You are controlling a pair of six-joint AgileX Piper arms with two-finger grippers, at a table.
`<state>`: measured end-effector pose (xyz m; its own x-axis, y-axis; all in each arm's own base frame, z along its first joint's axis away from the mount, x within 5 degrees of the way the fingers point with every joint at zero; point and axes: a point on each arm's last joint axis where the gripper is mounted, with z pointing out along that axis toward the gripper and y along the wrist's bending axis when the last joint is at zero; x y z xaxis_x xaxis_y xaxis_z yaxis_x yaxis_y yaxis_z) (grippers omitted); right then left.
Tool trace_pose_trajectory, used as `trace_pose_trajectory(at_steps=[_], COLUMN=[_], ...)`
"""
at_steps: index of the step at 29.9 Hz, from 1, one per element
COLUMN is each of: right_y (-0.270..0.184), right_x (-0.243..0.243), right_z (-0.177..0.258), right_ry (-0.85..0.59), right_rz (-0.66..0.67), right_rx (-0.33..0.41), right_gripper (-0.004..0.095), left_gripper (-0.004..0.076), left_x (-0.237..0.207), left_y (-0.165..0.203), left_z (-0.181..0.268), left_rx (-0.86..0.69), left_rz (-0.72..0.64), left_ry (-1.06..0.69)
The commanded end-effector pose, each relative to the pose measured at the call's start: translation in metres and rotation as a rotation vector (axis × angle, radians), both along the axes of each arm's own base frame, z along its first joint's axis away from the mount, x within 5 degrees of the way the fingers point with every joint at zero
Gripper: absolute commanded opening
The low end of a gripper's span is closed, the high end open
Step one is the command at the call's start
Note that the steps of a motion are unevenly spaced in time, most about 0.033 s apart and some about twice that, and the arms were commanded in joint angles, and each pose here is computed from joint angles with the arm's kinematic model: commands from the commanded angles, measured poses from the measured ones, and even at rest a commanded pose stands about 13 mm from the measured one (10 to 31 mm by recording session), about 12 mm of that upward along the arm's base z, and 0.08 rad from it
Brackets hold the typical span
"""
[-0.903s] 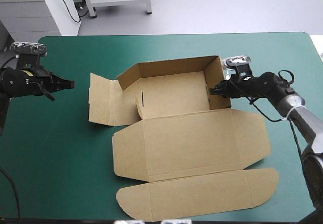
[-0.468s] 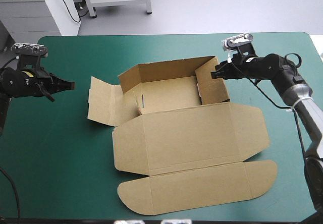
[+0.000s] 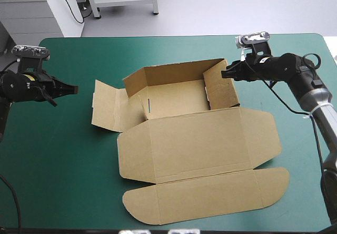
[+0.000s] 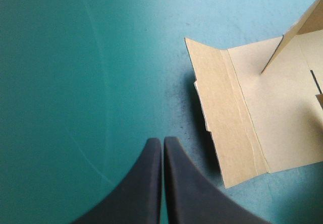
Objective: Fold the box
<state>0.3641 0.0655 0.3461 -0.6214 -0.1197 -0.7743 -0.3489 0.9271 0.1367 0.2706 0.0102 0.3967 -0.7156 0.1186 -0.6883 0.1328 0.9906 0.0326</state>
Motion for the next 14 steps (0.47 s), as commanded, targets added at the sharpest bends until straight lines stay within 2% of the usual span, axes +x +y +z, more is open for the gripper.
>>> trace_pose_trajectory(at_steps=[1, 6, 11, 14], right_y=[0.001, 0.003, 0.000, 0.000], right_x=[0.002, 0.010, 0.013, 0.014], right_z=[0.007, -0.017, -0.023, -0.025], right_ry=[-0.003, 0.100, 0.109, 0.112], right_rz=[0.002, 0.028, 0.030, 0.031], right_rx=[0.018, -0.009, -0.058, -0.060], right_gripper=[0.0400, 0.0400, 0.0400, 0.0400], left_gripper=[-0.0002, -0.0002, -0.0002, -0.0002], left_x=[-0.006, -0.007, -0.007, -0.007], left_y=[-0.002, -0.003, -0.003, -0.003], left_z=[0.021, 0.020, 0.019, 0.019], left_rx=[-0.029, -0.037, -0.037, -0.037], left_rz=[0.003, 0.000, -0.001, -0.001], left_ry=[-0.107, -0.092, -0.090, -0.090])
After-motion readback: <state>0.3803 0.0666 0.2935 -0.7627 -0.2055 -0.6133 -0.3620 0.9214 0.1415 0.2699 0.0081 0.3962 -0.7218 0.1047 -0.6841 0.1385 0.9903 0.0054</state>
